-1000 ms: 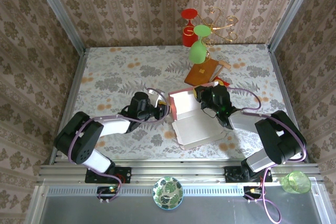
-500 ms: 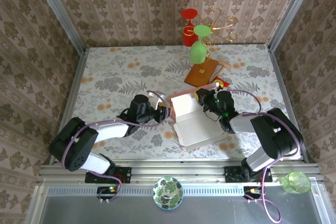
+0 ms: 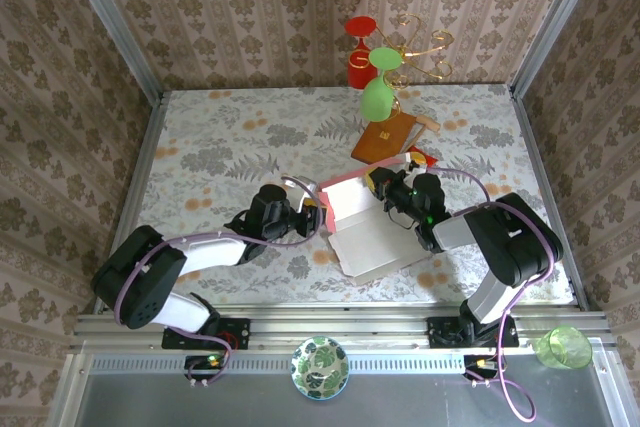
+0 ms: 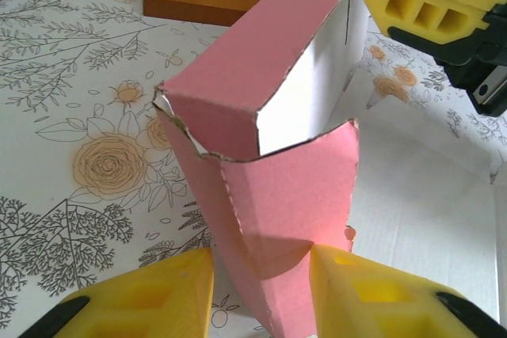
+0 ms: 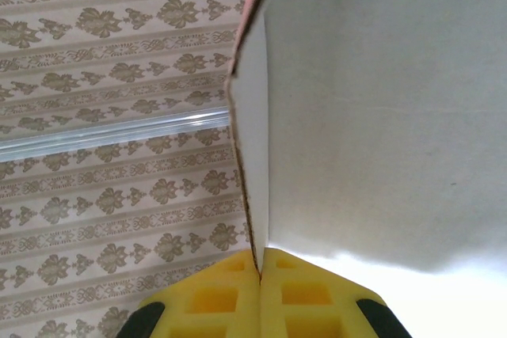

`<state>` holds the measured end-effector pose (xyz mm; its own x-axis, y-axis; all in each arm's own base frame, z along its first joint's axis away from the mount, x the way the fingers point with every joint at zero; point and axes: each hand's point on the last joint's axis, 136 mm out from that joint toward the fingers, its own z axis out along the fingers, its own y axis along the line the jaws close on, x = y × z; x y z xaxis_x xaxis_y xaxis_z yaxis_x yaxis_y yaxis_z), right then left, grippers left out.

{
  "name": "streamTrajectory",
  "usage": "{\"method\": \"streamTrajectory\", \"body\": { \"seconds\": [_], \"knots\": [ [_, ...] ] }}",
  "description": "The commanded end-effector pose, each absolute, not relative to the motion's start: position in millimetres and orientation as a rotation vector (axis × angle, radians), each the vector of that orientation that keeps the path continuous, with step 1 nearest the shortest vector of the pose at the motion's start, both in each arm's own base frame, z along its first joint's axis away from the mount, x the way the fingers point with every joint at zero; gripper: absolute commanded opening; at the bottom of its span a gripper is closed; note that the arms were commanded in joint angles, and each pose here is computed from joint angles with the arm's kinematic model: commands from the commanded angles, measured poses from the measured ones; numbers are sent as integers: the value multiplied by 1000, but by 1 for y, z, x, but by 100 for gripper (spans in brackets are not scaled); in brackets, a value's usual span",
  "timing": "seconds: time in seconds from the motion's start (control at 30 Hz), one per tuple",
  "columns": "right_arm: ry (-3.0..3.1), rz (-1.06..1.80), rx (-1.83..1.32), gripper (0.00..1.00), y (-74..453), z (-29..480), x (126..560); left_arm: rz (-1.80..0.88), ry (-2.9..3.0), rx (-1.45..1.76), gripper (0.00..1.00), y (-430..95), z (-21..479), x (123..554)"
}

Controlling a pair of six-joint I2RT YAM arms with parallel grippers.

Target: Fold the paper box

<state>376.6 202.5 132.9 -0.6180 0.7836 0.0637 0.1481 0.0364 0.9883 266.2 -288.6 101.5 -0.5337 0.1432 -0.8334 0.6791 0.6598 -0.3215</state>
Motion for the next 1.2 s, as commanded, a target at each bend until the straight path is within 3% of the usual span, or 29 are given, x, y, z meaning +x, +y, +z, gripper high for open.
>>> {"method": "streamTrajectory", "body": {
  "seconds": [0.0, 1.17],
  "knots": [
    [1773, 1664, 855, 0, 207, 155, 380, -777, 2007, 608, 38, -287, 119, 275],
    [1825, 1627, 918, 0, 205, 150, 377, -609, 1983, 635, 45, -301, 113, 305]
  ]
}}
